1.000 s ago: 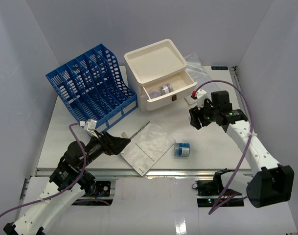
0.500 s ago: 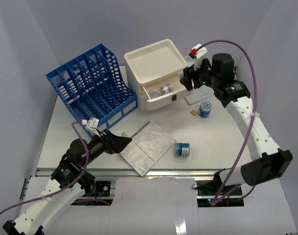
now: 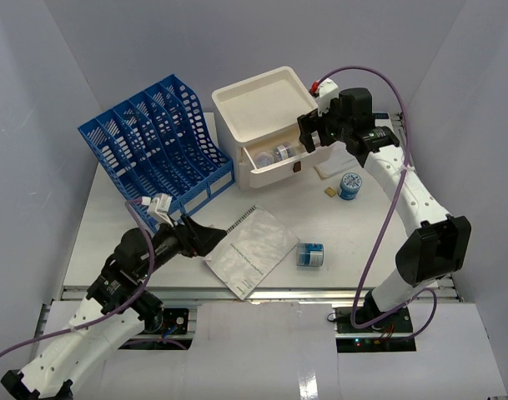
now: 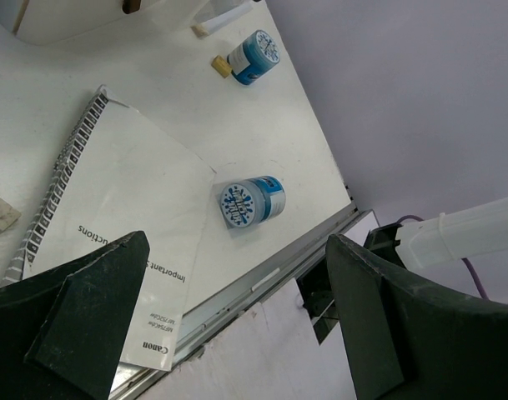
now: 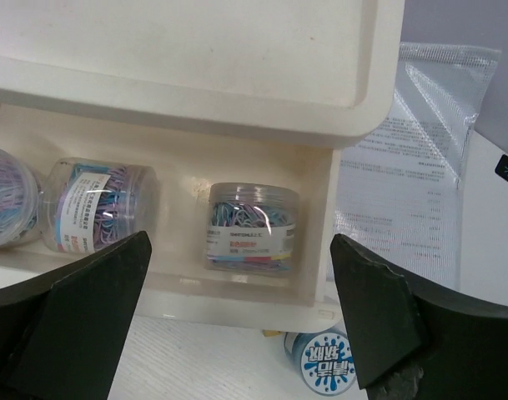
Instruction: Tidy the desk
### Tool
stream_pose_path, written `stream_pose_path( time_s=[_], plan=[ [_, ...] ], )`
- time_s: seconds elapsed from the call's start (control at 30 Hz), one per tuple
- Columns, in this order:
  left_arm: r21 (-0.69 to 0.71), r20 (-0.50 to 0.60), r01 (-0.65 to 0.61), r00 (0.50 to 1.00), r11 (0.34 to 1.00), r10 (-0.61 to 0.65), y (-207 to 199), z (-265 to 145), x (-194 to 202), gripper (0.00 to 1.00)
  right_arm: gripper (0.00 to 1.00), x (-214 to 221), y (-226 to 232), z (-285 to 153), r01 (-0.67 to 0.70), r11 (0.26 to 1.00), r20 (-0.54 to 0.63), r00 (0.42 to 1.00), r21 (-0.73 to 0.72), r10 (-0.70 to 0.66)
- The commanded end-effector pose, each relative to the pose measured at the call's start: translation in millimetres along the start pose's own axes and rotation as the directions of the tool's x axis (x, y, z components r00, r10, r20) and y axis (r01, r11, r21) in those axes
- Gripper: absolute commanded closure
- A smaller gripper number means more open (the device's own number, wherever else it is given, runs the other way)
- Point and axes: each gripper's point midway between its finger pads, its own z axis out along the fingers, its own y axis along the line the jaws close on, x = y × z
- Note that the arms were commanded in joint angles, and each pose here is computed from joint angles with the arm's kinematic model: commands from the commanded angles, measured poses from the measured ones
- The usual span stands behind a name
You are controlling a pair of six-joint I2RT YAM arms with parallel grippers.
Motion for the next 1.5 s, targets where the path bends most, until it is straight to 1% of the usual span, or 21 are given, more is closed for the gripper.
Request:
stream_pose_path(
  time_s=[0.0,0.03,0.1,0.2,0.27,0.33,0.37,0.4,0.47,0.5,0.57,0.7,0.83,0.9,0.97,1.1,1.13,1.2,1.27,1.4,1.47],
  plan=[
    [-0.009,-0.01,-0.103,0.995,0.995,0.103,-12.1,10.0,-19.5,0.02,0.07,-43.0,-4.2,-16.2,0.035,0.999,0.135,0.99,0.026,-0.038],
    [-0.015,-0.018,-0.135,0.991,0.991,0.135,-14.3,14.7,-24.1,0.02,0.1,-46.3,-1.5,-21.5,0.039,0.999,0.148,0.988,0.017,-0.041],
    [-0.027,-0.03,-0.201,0.979,0.979,0.2,-19.2,25.1,-35.6,0.02,0.1,-52.0,12.1,-33.1,0.078,0.996,0.178,0.982,-0.046,-0.069],
    [-0.071,-0.056,-0.318,0.948,0.946,0.314,-23.3,45.1,-57.9,0.02,0.09,-56.9,51.7,-68.5,0.24,0.947,0.283,0.943,-0.212,-0.176],
    [-0.086,-0.063,-0.411,0.911,0.907,0.407,-32.0,65.4,-81.0,0.04,0.07,-42.5,86.8,-90.2,0.398,0.853,0.377,0.888,-0.337,-0.265],
    [-0.075,-0.073,-0.508,0.861,0.858,0.503,-44.2,92.5,-103.5,0.07,0.02,4.9,129.7,-106.6,0.517,0.688,0.439,0.844,-0.51,-0.309],
    [-0.061,-0.078,-0.547,0.837,0.835,0.542,-49.2,104.1,-110.8,0.1,0.09,18.7,136.9,-114.7,0.638,0.601,0.515,0.761,-0.482,-0.395],
    [-0.041,-0.086,-0.587,0.808,0.809,0.582,-53.6,116.5,-117.1,0.15,0.14,31.7,143.4,-121.1,0.721,0.524,0.572,0.686,-0.453,-0.45],
    [0.024,-0.109,-0.671,0.735,0.741,0.67,-60.2,143.7,-125.3,0.28,0.17,60.1,150.9,-123.5,0.749,0.47,0.575,0.662,-0.467,-0.481],
    [0.04,-0.117,-0.708,0.697,0.705,0.707,-59.5,159.2,-131.9,0.31,0.2,73.3,152.8,-123.6,0.743,0.458,0.558,0.669,-0.488,-0.491],
    [0.07,-0.128,-0.755,0.642,0.652,0.756,-56.7,187.4,-142.5,0.33,0.26,93.4,153.1,-120.5,0.756,0.418,0.539,0.653,-0.504,-0.531],
    [0.113,-0.129,-0.805,0.569,0.582,0.812,-48.2,228.6,-154.9,0.35,0.36,115.4,145.8,-103.8,0.781,0.37,0.503,0.612,-0.503,-0.61],
    [0.147,-0.148,-0.825,0.528,0.546,0.837,-38.5,263.7,-159.1,0.35,0.43,121.7,139.8,-81.9,0.805,0.36,0.487,0.578,-0.472,-0.655],
    [0.155,-0.171,-0.828,0.515,0.539,0.84,-29.2,278.3,-157.4,0.37,0.49,117.5,137.1,-67.7,0.821,0.359,0.484,0.557,-0.445,-0.675],
    [0.154,-0.202,-0.831,0.503,0.535,0.84,-18.0,286.6,-153.0,0.37,0.56,116.0,136.9,-54.2,0.812,0.374,0.463,0.568,-0.448,-0.68],
    [0.141,-0.258,-0.84,0.48,0.524,0.838,4.4,297.6,-143.7,0.39,0.66,99.4,132.6,-26.4,0.804,0.406,0.439,0.582,-0.434,-0.685],
    [0.141,-0.269,-0.841,0.475,0.522,0.838,7.9,298.4,-141.5,0.4,0.67,99.6,132.2,-16.9,0.793,0.416,0.426,0.596,-0.445,-0.681],
    [0.144,-0.287,-0.84,0.471,0.524,0.834,12.8,297.7,-137.5,0.41,0.7,96.8,129.3,0.5,0.775,0.444,0.399,0.619,-0.45,-0.677],
    [0.15,-0.299,-0.84,0.464,0.522,0.834,16.9,296.3,-133.1,0.46,0.72,87.3,123.2,13.3,0.764,0.485,0.379,0.637,-0.425,-0.671],
    [0.177,-0.326,-0.831,0.456,0.527,0.828,24.7,289.1,-119.1,0.51,0.74,51.0,106.7,31.9,0.752,0.587,0.379,0.659,-0.3,-0.65],
    [0.19,-0.337,-0.825,0.454,0.532,0.825,27.7,285.9,-112.6,0.52,0.75,31.2,99.2,37.1,0.754,0.613,0.391,0.651,-0.236,-0.65]
  ],
)
